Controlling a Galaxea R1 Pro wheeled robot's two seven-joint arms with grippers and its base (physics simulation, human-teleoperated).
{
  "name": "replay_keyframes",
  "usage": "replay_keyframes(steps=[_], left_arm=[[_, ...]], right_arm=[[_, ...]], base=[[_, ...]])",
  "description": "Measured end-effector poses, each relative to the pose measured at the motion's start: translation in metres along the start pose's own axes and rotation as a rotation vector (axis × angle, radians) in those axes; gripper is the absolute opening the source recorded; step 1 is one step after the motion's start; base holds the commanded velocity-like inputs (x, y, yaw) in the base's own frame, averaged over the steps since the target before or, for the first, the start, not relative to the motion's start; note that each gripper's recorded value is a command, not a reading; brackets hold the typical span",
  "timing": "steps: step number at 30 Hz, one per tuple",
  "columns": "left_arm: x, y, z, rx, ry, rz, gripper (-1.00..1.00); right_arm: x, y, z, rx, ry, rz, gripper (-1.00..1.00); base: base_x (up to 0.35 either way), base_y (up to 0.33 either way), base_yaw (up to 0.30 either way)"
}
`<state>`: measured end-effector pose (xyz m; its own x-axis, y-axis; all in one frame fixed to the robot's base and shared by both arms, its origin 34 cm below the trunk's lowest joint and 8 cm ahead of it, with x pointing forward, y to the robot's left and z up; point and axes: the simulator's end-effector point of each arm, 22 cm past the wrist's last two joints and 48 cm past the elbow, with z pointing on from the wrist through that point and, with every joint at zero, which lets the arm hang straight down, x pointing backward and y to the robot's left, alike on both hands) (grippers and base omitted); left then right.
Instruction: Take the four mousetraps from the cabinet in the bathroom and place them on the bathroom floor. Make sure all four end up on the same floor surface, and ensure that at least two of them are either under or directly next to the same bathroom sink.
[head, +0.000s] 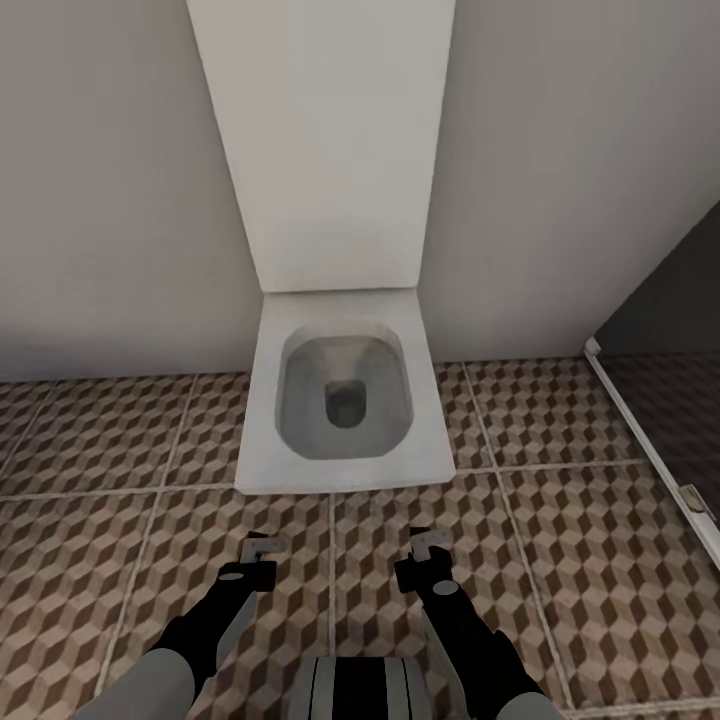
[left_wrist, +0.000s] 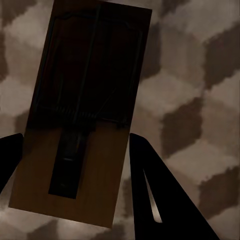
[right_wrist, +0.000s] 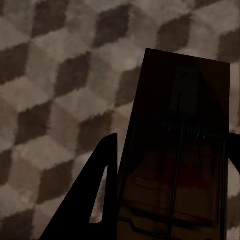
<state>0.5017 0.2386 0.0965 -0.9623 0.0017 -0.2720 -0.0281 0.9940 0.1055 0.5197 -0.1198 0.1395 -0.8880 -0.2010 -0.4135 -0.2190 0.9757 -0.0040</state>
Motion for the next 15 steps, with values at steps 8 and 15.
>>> replay_keyframes(steps=[8,15], left_arm=[[0.0,0.0,0.0,0.001,0.0,0.0,-1.0],[0.015,-0.002,0.009,0.002,0.029,0.003,-1.0]], right_arm=[[0.0,0.0,0.0,0.0,0.001,0.0,-1.0],[0.015,0.002,0.008,-0.006,0.028,0.003,-1.0]], base=[[0.003,0.001,0.0],[0.0,0.0,0.0]])
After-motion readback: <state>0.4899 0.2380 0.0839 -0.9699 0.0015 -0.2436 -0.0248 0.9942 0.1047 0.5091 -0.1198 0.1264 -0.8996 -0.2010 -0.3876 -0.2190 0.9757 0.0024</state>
